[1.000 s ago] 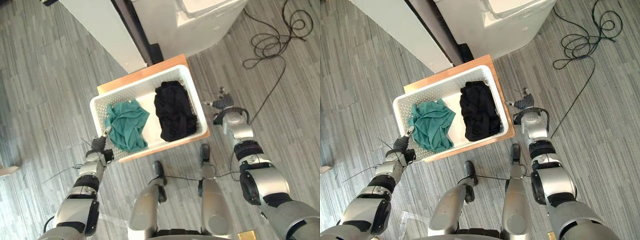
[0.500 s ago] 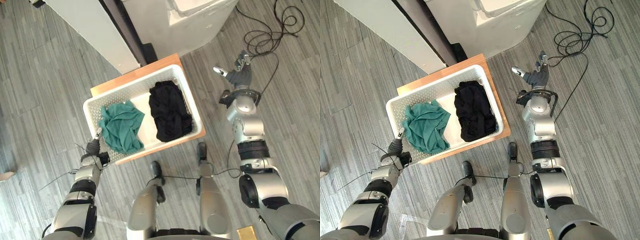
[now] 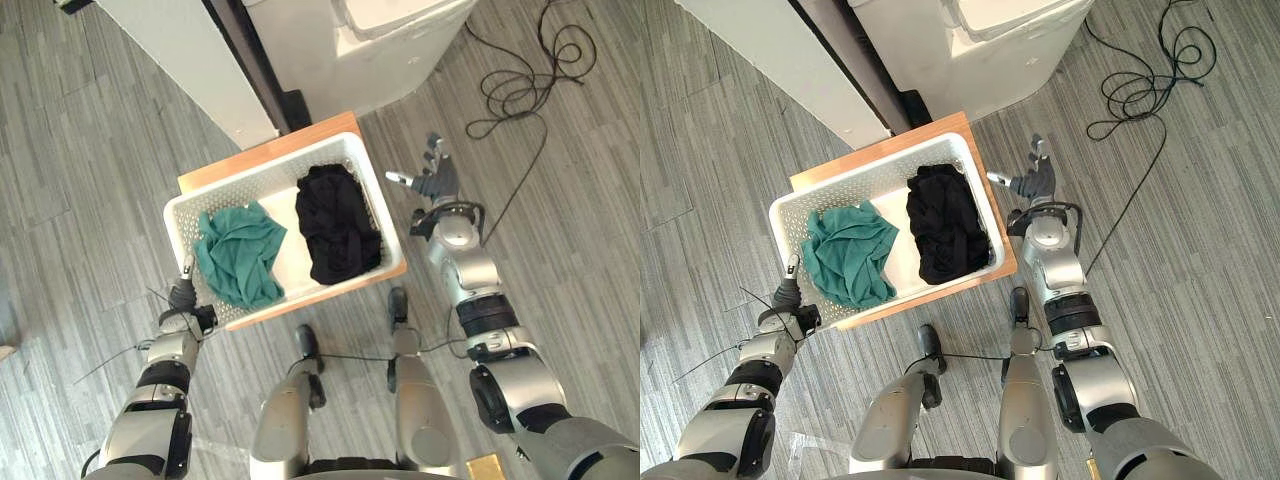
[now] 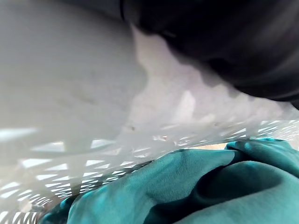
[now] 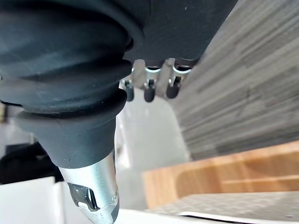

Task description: Pick up the laundry basket with both hands and put the clothes into the washing machine.

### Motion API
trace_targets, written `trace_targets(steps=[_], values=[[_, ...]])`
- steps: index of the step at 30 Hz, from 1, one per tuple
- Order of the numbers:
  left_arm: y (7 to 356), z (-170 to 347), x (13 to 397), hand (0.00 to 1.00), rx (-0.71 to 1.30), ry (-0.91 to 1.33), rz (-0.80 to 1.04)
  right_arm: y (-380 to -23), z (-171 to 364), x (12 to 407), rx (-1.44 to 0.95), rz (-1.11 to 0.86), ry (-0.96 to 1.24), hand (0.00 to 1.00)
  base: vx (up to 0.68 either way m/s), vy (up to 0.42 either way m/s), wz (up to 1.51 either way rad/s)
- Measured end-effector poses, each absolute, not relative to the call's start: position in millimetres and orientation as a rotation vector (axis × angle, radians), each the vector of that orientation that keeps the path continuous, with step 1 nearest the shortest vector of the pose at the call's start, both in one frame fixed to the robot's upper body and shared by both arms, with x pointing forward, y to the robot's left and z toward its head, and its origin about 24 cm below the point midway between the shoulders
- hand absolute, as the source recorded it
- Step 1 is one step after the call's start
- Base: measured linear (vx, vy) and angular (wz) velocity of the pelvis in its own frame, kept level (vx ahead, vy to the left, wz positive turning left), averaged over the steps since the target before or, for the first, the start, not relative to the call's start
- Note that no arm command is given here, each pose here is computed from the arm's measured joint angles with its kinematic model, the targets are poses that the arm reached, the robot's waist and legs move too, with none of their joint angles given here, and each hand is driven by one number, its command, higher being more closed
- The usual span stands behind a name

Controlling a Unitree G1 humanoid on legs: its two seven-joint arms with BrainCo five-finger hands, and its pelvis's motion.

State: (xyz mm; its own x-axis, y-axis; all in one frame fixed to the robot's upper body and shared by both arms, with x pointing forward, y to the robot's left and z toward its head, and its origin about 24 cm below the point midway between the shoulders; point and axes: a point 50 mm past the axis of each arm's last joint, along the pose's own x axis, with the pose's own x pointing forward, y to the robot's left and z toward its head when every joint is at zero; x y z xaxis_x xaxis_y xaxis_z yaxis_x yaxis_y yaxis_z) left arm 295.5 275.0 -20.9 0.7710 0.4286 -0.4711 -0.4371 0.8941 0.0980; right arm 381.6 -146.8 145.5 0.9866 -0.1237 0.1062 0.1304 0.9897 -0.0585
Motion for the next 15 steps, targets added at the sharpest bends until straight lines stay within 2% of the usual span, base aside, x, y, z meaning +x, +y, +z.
trace_targets(steps=[3,15], values=[[275,-20,297,0.0,-0.021,0.501,0.469,-146,130,383,-0.094,-0.116,-0.027,0.0,0.01,-0.007,0.03],[274,-18,299,0.0,-0.047,0.491,0.475,-129,132,388,-0.217,-0.035,-0.026,0.0,0.0,-0.001,0.0]])
